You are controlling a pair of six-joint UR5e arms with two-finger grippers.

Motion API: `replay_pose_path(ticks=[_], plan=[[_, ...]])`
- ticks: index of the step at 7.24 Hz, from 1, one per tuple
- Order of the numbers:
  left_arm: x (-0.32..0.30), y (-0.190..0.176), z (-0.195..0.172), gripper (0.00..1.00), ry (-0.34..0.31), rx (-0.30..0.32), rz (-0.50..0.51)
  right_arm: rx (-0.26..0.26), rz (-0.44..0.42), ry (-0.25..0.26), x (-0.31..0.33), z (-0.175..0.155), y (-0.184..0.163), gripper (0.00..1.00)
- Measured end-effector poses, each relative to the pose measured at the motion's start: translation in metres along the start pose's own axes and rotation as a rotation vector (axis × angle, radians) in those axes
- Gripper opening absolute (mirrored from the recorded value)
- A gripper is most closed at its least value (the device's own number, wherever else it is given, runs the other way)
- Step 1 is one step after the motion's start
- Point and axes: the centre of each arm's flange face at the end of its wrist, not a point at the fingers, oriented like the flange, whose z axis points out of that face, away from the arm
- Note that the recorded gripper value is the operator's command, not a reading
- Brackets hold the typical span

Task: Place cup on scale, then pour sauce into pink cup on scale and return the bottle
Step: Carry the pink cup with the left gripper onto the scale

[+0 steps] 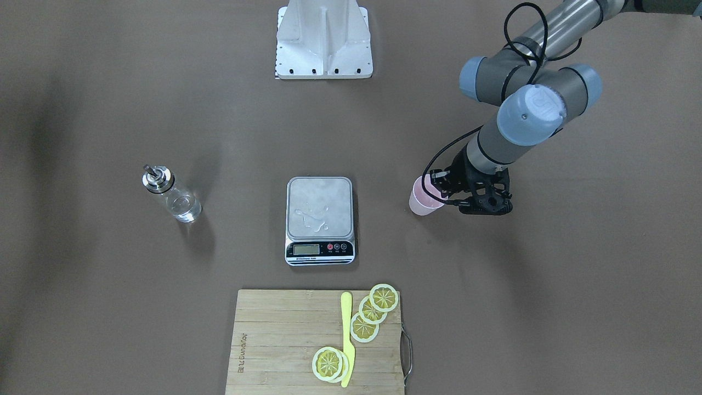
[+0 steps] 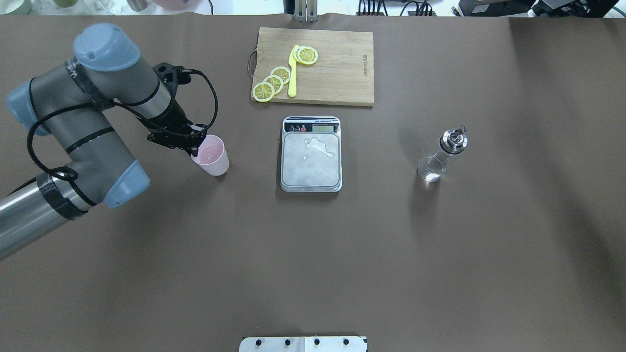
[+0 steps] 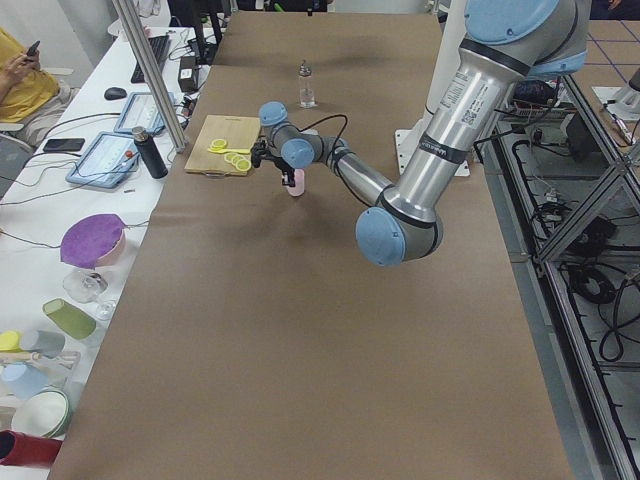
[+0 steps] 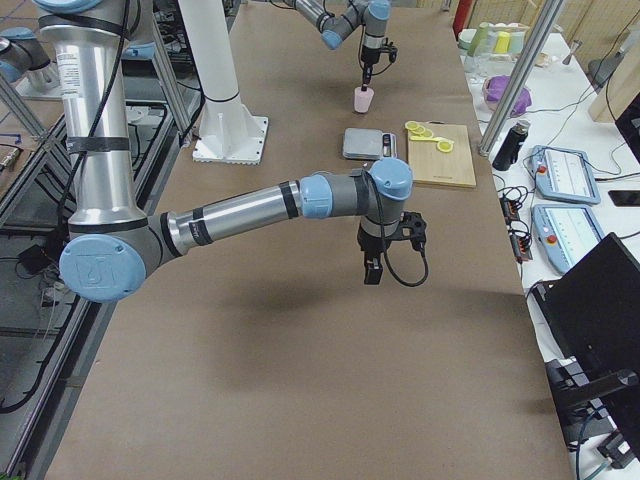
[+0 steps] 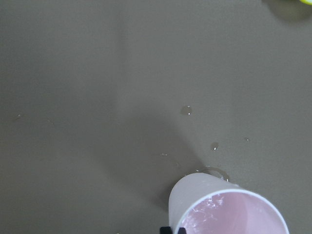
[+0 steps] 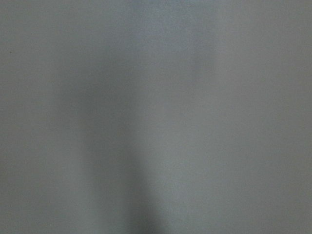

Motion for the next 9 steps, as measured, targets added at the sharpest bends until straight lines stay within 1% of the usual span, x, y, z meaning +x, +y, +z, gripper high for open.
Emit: replay_pose_path(ticks=[1,3,5,7,9], plan=[[0.014,-0.005,-0.014,0.00,0.010,0.014,-0.042,0.001,-0.001,0.002,0.000,0.000,0.000,1.00],[0.068,-0.016,-0.048,0.00,0.031,0.051,-0.159,0.008,-0.007,0.008,-0.002,-0.003,-0.001,1.00],[0.127,-0.024,-0.067,0.00,0.044,0.089,-0.239,0.026,-0.027,0.008,-0.009,-0.010,-0.005,1.00],[0.185,-0.014,-0.058,0.00,0.042,0.113,-0.263,0.031,-0.036,0.015,-0.008,-0.010,-0.005,1.00],[0.229,0.007,-0.043,0.00,0.035,0.136,-0.257,0.041,-0.038,0.068,-0.004,-0.012,-0.007,1.00]])
